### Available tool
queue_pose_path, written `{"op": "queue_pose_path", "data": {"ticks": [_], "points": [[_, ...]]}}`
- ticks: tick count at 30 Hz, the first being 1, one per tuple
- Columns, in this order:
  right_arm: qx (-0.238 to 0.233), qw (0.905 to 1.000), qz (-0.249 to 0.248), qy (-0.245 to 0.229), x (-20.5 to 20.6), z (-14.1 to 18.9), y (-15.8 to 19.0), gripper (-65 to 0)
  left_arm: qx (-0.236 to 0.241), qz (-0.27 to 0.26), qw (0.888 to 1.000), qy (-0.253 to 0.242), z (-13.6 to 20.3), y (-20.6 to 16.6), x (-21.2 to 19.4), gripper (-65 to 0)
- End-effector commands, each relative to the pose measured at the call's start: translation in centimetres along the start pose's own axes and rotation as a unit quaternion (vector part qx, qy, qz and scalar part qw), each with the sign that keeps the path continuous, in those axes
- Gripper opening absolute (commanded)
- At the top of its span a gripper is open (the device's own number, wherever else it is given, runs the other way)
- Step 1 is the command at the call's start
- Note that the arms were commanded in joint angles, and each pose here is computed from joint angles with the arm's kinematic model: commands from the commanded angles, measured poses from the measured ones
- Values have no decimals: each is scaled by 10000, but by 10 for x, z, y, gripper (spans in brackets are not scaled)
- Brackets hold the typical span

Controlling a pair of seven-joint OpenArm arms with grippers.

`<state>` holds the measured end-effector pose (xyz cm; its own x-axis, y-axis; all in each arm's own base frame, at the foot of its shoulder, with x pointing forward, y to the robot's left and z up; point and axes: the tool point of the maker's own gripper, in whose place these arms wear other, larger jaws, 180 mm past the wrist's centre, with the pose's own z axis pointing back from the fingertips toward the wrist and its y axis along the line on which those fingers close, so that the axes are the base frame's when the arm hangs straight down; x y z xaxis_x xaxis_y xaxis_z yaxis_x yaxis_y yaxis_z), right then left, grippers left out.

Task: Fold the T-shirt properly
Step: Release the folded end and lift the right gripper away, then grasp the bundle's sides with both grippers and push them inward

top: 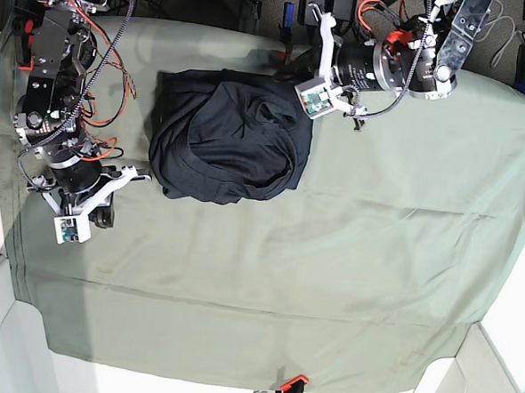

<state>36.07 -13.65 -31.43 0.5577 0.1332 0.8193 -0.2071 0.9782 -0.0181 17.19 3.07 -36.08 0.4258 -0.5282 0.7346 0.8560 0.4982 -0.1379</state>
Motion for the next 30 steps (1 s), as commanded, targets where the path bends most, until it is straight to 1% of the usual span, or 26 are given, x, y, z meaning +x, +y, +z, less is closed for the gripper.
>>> {"op": "queue_pose_path", "data": {"ticks": [1, 7, 10, 14, 18, 23, 30], "points": [[-4, 9997, 28, -250, 15, 2, -2, -650, -44, -39, 9999, -158, 2, 0, 7, -650], [187, 9993, -139, -305, 16, 0, 5, -650, -31, 61, 10000, 13, -1, 4, -6, -650], [264, 9990, -189, -301, 14, -3, 6, -650, 80, 24, 9998, 159, -3, 10, -16, -650], [613, 9977, -129, -251, 12, -15, 16, -650, 221, 55, 9994, 257, -9, 23, -29, -650], [674, 9974, -196, -129, 10, -28, 14, -650, 374, 120, 9985, 378, -14, 48, -35, -650], [671, 9974, -192, -155, 16, -30, 13, -650, 681, 128, 9962, 527, -18, 92, -36, -650], [668, 9975, -187, -127, 15, -30, 13, -650, 1074, 115, 9935, 355, -17, 149, -15, -650]]}}
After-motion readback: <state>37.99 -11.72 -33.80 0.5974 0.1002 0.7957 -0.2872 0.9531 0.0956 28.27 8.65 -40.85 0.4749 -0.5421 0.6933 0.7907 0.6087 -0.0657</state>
